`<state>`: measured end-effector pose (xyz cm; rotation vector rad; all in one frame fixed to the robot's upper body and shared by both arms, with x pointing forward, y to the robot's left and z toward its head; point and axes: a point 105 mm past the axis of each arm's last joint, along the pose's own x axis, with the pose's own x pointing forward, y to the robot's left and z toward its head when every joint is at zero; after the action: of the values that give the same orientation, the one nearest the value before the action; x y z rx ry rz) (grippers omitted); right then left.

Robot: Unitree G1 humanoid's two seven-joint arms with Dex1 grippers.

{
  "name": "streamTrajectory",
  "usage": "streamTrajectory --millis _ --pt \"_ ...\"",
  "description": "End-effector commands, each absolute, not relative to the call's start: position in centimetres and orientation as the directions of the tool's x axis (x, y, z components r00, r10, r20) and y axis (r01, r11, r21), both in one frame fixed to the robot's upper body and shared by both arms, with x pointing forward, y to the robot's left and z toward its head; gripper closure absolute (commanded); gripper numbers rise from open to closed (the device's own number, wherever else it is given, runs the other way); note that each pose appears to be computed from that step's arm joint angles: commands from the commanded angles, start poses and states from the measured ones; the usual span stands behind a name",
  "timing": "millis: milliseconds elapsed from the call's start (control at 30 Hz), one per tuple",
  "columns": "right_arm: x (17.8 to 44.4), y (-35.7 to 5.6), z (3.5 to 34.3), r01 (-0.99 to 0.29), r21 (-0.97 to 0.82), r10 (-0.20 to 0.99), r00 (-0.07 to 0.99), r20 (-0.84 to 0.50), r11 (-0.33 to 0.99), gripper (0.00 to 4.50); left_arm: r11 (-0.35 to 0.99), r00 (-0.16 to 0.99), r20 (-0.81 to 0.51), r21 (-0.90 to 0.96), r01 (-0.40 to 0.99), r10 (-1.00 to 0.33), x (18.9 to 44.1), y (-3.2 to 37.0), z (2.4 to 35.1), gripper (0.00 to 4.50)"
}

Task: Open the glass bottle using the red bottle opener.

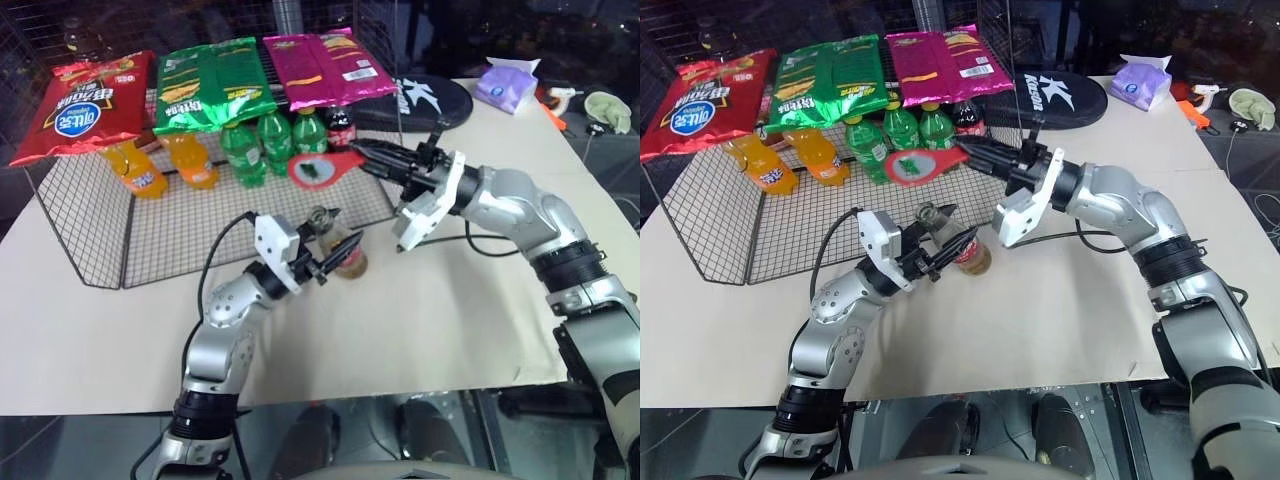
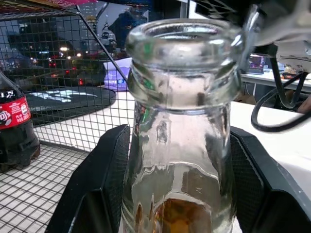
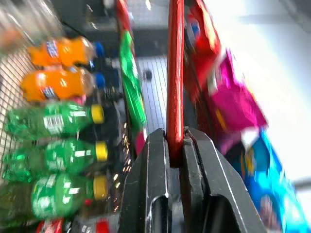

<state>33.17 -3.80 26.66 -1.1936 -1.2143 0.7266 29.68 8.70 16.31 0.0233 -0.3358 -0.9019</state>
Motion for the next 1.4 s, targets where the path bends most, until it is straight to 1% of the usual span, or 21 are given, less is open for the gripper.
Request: streamTrajectory --millis 33,100,167,300,467,633,667,700,733,1033,1200,1267,1333,1400 --pt "34.6 -6.3 27.8 0.081 -0.895 0.825 0.360 0.437 0.438 4.50 0.608 0.548 0.301 0.160 0.778 -0.780 29.5 7.9 17.3 2.26" --pt "35.1 -7.0 27.4 0.048 -0.882 0.799 0.402 0.447 0.469 4.50 0.616 0.553 0.308 0.164 0.771 -0.774 29.7 7.8 17.6 2.26" --pt "35.2 -7.4 26.9 0.029 -0.879 0.791 0.423 0.442 0.476 4.50 0.620 0.556 0.309 0.166 0.767 -0.771 29.7 7.7 17.8 2.26" --pt "35.6 -8.2 26.4 -0.015 -0.843 0.743 0.480 0.466 0.538 4.50 0.625 0.562 0.305 0.173 0.762 -0.769 30.1 7.5 18.0 2.26" --pt "35.5 -8.5 26.0 -0.033 -0.817 0.711 0.513 0.480 0.575 4.50 0.615 0.560 0.276 0.186 0.766 -0.781 30.3 7.2 17.6 2.26" --pt "35.3 -8.5 25.5 -0.045 -0.813 0.704 0.530 0.474 0.581 4.50 0.620 0.564 0.277 0.191 0.761 -0.778 30.4 7.1 17.6 2.26" --pt "35.3 -8.5 25.5 -0.046 -0.812 0.702 0.532 0.473 0.582 4.50 0.621 0.566 0.277 0.192 0.760 -0.777 30.5 7.1 17.6 1.24" --pt "35.2 -8.5 25.4 -0.047 -0.812 0.701 0.535 0.471 0.582 4.50 0.622 0.566 0.276 0.193 0.759 -0.777 30.5 7.1 17.6 0.97" --pt "35.2 -8.5 25.3 -0.048 -0.814 0.701 0.538 0.468 0.579 4.50 0.622 0.566 0.275 0.196 0.758 -0.777 30.5 7.1 17.6 0.56" --pt "35.2 -8.9 25.0 -0.051 -0.813 0.692 0.556 0.460 0.581 4.50 0.624 0.568 0.274 0.204 0.754 -0.776 30.3 7.5 17.3 0.56" --pt "35.5 -9.5 24.7 -0.078 -0.776 0.659 0.585 0.472 0.626 4.50 0.623 0.567 0.272 0.207 0.755 -0.778 30.1 7.6 17.2 0.56" --pt "35.7 -10.0 24.5 -0.119 -0.736 0.635 0.608 0.476 0.666 4.50 0.622 0.566 0.272 0.208 0.755 -0.778 29.9 7.7 17.2 0.56" --pt "35.8 -10.5 23.3 -0.258 -0.647 0.624 0.650 0.433 0.717 4.50 0.621 0.566 0.268 0.213 0.755 -0.780 29.5 8.0 17.2 0.56" --pt "35.5 -11.2 22.6 -0.345 -0.557 0.610 0.680 0.406 0.756 4.50 0.621 0.570 0.257 0.219 0.753 -0.781 29.1 8.4 17.0 0.56"
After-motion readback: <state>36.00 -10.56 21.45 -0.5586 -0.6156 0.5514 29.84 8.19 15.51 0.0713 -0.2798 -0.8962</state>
